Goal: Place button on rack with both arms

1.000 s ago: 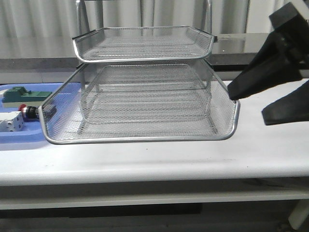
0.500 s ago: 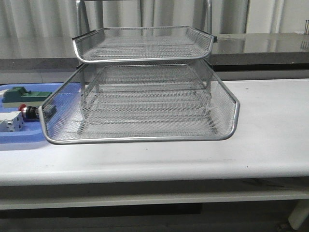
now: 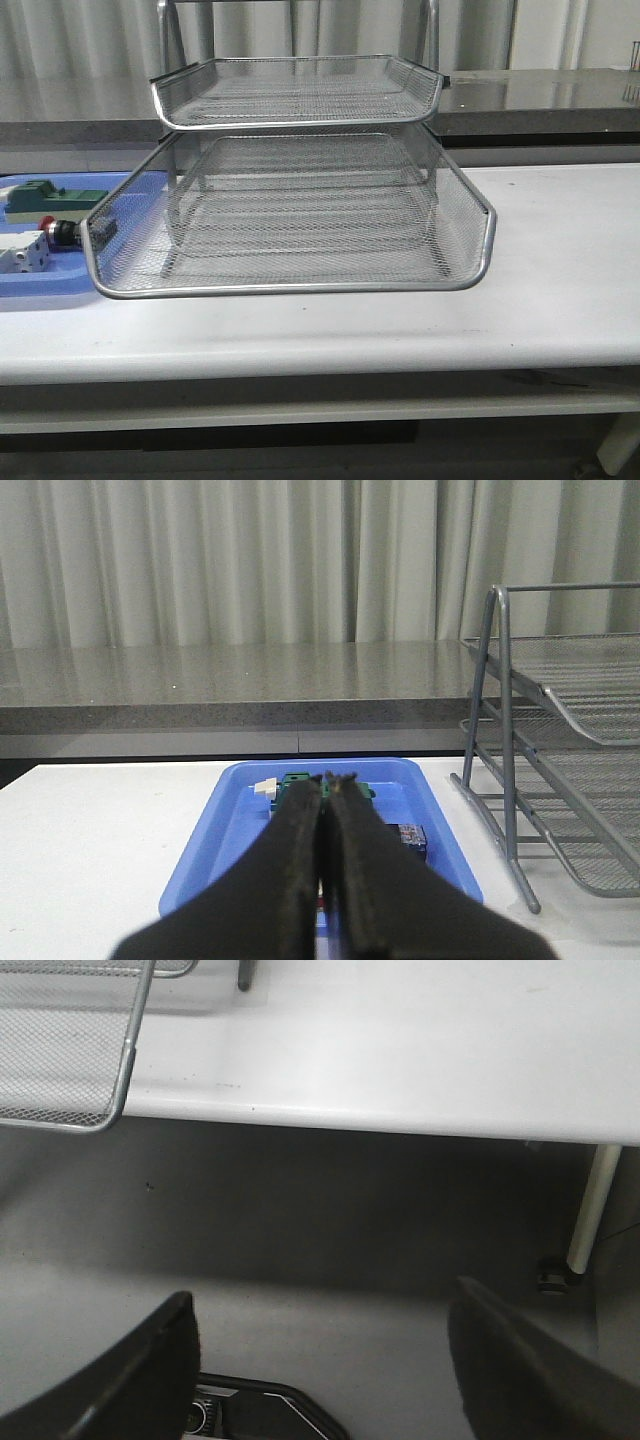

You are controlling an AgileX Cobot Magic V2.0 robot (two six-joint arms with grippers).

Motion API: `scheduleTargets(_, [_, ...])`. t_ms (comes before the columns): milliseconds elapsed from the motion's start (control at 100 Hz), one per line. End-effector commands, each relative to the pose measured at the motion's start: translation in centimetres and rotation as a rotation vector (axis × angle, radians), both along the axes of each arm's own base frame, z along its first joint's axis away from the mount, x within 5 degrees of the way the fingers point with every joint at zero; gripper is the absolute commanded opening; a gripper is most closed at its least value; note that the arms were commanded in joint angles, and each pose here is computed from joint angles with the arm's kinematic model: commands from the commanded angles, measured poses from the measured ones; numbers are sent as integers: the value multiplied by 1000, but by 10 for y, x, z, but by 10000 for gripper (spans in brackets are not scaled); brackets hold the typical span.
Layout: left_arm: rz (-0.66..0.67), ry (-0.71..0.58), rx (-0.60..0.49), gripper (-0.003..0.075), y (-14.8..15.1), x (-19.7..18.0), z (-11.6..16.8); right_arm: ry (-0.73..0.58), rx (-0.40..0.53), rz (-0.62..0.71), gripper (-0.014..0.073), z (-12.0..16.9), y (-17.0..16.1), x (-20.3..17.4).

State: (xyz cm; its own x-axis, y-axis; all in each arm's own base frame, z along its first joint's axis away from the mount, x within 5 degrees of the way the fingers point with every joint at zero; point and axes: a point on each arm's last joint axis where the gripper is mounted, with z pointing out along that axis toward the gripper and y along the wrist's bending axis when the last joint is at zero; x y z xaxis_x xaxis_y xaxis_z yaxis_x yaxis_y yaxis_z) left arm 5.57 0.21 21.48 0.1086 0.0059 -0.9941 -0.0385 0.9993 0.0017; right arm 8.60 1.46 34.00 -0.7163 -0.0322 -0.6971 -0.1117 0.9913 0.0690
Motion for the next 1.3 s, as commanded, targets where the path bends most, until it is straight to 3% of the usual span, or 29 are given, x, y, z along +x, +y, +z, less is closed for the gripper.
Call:
scheduleTargets(0, [-7, -71, -14, -20, -1, -2, -6, -98, 6, -15, 529, 15, -2, -2])
scheduleTargets(140, [-7, -71, -14, -20, -1, -2, -6, -102, 6, -14, 450, 15, -2, -5])
scheduleTargets(380, [-7, -71, -14, -20, -1, -2, -6, -96, 6, -14, 60, 15, -2, -6])
scheduleTargets(490, [-7, -71, -14, -20, -1, -2, -6, -93, 5, -14, -75, 15, -2, -6])
scheduleTargets(1290, [-9, -92, -13, -20, -1, -2, -4, -90, 5, -14, -67, 14, -2, -6])
